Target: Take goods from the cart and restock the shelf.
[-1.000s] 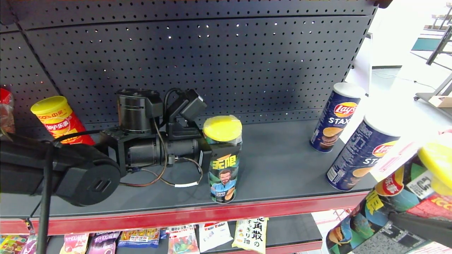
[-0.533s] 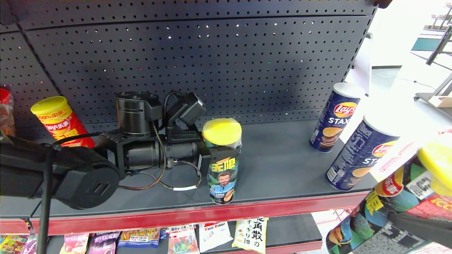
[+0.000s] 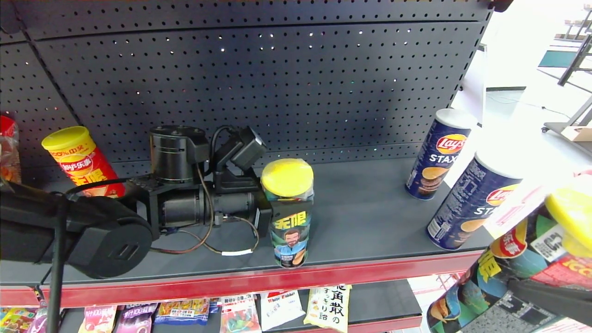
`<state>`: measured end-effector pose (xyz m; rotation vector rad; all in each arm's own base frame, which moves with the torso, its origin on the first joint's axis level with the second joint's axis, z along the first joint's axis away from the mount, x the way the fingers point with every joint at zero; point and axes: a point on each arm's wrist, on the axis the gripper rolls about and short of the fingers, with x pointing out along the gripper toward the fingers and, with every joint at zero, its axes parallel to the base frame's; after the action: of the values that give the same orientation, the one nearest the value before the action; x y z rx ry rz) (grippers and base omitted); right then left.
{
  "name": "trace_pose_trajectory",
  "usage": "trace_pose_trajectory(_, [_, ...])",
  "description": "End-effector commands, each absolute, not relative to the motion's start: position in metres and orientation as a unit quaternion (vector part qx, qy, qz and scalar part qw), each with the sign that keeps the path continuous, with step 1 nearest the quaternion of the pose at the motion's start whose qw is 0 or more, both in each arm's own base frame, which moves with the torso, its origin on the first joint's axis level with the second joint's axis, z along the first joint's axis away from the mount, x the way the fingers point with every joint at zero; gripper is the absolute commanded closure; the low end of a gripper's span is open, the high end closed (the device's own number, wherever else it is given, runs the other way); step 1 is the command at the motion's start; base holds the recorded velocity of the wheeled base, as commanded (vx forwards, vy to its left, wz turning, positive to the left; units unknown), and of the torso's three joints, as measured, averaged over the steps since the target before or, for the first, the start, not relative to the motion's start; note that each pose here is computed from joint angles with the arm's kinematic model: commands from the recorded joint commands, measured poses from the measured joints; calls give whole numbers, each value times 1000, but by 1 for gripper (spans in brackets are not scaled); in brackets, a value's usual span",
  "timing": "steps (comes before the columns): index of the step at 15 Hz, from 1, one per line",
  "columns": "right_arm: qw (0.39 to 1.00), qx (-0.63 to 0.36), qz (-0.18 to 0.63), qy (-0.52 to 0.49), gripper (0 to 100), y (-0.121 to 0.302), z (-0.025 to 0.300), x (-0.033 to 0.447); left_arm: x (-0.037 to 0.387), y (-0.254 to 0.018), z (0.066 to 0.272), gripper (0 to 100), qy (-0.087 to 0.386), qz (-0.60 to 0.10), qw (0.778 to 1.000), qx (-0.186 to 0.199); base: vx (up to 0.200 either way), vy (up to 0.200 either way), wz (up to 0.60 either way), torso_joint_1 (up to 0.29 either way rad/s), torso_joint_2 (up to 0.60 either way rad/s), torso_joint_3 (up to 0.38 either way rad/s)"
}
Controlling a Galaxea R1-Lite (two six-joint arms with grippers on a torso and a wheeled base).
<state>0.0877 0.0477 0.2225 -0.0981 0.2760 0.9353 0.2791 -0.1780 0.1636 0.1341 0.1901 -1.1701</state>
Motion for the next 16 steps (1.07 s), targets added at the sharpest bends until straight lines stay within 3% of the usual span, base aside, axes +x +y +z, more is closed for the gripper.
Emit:
trace_pose_trajectory(1, [882, -47, 450, 134, 100, 48, 222, 88, 280, -178, 164, 0, 88, -550, 828, 63, 0, 0, 0, 0, 0, 0])
trace_pose_trajectory(10, [882, -51, 448, 138, 100, 60, 241, 118, 263, -166, 170, 0, 85, -522, 846, 66, 0, 0, 0, 0, 0, 0])
trace_pose_trajectory(16, [875, -57, 458, 147, 100, 84, 257, 157, 231, -148, 166, 0, 102, -522, 844, 65, 0, 0, 0, 0, 0, 0])
